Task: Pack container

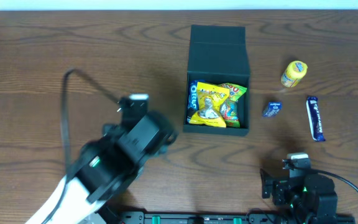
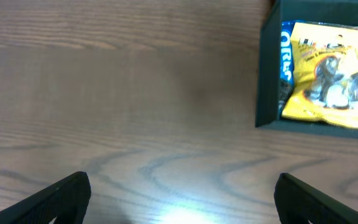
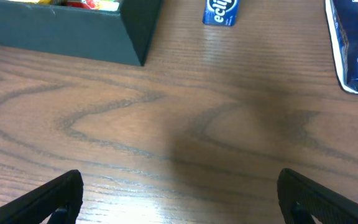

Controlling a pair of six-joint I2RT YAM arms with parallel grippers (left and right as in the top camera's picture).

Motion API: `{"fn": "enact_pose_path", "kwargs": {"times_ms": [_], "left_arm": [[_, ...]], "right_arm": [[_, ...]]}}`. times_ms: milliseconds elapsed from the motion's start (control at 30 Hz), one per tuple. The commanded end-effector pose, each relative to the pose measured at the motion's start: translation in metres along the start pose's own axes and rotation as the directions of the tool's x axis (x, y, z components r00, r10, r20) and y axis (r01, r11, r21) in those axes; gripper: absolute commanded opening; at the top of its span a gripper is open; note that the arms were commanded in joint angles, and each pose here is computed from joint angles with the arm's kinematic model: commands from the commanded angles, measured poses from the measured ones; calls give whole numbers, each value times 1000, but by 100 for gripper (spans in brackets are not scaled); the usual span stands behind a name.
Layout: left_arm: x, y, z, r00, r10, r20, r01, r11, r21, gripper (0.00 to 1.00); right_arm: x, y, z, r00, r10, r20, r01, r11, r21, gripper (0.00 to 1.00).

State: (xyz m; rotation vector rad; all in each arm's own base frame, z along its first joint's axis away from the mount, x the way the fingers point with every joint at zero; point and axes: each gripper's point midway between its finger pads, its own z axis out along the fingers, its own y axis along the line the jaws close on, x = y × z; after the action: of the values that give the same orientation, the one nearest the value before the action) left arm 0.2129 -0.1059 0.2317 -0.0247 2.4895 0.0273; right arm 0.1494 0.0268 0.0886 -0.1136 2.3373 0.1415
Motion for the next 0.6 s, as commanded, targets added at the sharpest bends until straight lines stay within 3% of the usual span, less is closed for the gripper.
{"fn": "enact_pose_path", "kwargs": {"times_ms": [0, 233, 567], "left_arm": [[13, 25, 1, 999, -17, 45, 18, 999, -38, 95], [39, 73, 11, 996, -58, 66, 66, 990, -122, 95], [37, 70, 18, 999, -8, 44, 13, 993, -118, 95]], "right_arm": [[2, -2, 1, 1000, 10, -4, -10, 1000, 9, 99], [2, -2, 1, 1000, 10, -4, -10, 1000, 9, 99], [2, -2, 1, 1000, 10, -4, -10, 1000, 9, 99]]}}
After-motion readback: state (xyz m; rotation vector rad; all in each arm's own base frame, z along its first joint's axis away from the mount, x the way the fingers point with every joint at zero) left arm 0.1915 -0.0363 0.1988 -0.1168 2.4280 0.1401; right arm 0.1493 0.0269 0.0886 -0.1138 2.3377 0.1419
